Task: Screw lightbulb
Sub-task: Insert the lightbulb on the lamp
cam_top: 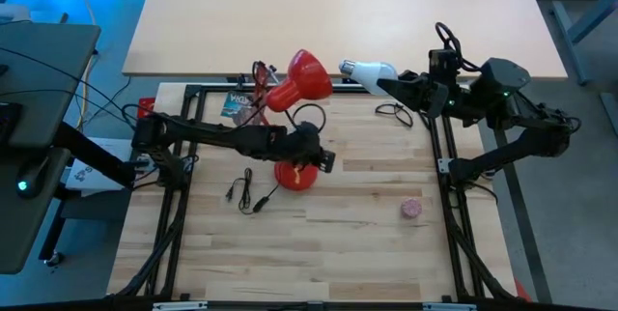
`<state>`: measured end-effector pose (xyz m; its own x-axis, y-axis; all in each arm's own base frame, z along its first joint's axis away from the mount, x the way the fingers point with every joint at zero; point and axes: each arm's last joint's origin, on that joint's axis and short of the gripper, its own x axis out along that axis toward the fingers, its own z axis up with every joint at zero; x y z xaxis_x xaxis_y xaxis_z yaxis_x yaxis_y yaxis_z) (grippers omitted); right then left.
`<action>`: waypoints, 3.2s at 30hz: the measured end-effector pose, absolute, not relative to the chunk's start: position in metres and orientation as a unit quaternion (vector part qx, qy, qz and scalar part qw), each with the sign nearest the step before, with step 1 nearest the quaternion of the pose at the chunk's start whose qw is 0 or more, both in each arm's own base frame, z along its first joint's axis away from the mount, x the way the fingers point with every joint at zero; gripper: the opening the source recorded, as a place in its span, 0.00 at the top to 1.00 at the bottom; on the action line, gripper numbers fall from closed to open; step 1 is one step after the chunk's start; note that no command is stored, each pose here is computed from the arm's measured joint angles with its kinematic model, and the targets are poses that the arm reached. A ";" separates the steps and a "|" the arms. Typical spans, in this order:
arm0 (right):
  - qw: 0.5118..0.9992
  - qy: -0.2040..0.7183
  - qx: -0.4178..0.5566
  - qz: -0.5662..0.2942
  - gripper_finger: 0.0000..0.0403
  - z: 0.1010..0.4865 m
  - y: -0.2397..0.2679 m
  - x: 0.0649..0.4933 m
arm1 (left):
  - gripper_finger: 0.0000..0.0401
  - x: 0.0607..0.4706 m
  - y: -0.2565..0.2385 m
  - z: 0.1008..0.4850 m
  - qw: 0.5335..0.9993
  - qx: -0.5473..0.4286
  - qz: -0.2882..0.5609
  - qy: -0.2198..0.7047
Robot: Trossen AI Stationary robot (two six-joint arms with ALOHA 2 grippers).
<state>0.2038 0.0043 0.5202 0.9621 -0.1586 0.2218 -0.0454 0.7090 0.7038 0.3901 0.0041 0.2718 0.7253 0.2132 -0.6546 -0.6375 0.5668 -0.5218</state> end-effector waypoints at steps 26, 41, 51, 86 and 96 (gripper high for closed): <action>0.910 -0.158 0.382 -0.020 0.42 0.525 0.004 0.203 | 1.00 0.429 0.015 0.191 0.871 -0.361 0.261 0.207; 0.911 -0.160 0.380 -0.019 0.42 0.525 0.004 0.203 | 1.00 0.417 0.019 0.167 0.824 -0.366 0.324 0.288; 0.913 -0.161 0.374 -0.020 0.42 0.526 0.004 0.203 | 1.00 0.419 -0.006 0.168 0.833 -0.368 0.282 0.304; 0.916 -0.161 0.368 -0.020 0.42 0.526 0.004 0.202 | 1.00 0.388 -0.066 0.159 0.801 -0.293 0.251 0.457; 0.917 -0.161 0.363 -0.021 0.42 0.526 0.004 0.202 | 1.00 0.407 -0.058 0.176 0.857 -0.260 0.150 0.420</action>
